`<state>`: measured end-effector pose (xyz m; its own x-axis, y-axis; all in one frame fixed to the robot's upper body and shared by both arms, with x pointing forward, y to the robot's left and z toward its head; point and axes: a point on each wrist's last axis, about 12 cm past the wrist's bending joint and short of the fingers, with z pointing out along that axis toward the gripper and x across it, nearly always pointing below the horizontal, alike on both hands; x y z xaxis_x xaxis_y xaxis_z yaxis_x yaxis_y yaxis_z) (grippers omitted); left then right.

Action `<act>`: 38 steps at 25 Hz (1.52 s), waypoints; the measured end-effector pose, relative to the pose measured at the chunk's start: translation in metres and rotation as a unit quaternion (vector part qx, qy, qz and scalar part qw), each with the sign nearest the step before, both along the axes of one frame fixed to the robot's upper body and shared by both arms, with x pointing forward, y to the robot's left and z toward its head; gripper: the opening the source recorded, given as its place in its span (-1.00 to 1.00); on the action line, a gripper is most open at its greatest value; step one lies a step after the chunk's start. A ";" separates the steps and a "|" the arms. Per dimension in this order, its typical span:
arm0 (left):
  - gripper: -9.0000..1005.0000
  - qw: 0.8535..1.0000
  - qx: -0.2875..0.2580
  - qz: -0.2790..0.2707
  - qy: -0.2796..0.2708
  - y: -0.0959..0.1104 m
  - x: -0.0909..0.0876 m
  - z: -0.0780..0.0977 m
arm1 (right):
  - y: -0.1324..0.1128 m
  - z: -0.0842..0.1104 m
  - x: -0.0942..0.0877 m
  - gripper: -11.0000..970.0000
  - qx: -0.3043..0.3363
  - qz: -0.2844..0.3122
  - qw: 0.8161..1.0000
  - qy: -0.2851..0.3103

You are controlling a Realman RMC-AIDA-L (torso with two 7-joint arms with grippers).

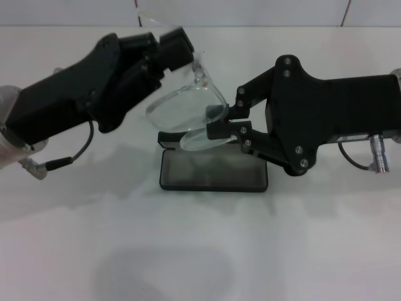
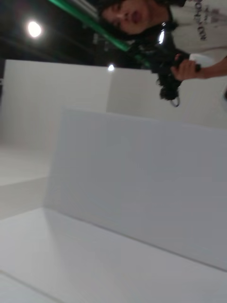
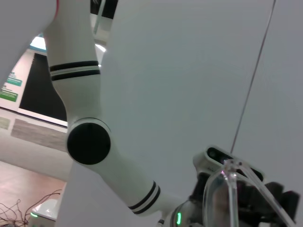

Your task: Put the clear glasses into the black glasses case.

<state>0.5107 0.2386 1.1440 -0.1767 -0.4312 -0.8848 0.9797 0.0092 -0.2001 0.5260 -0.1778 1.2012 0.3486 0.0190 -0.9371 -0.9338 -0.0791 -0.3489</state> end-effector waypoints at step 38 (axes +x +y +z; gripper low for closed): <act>-0.82 1.000 -0.015 -0.008 -0.006 -0.010 0.000 -0.003 | 0.004 -0.009 0.005 -0.86 0.023 0.012 0.999 0.024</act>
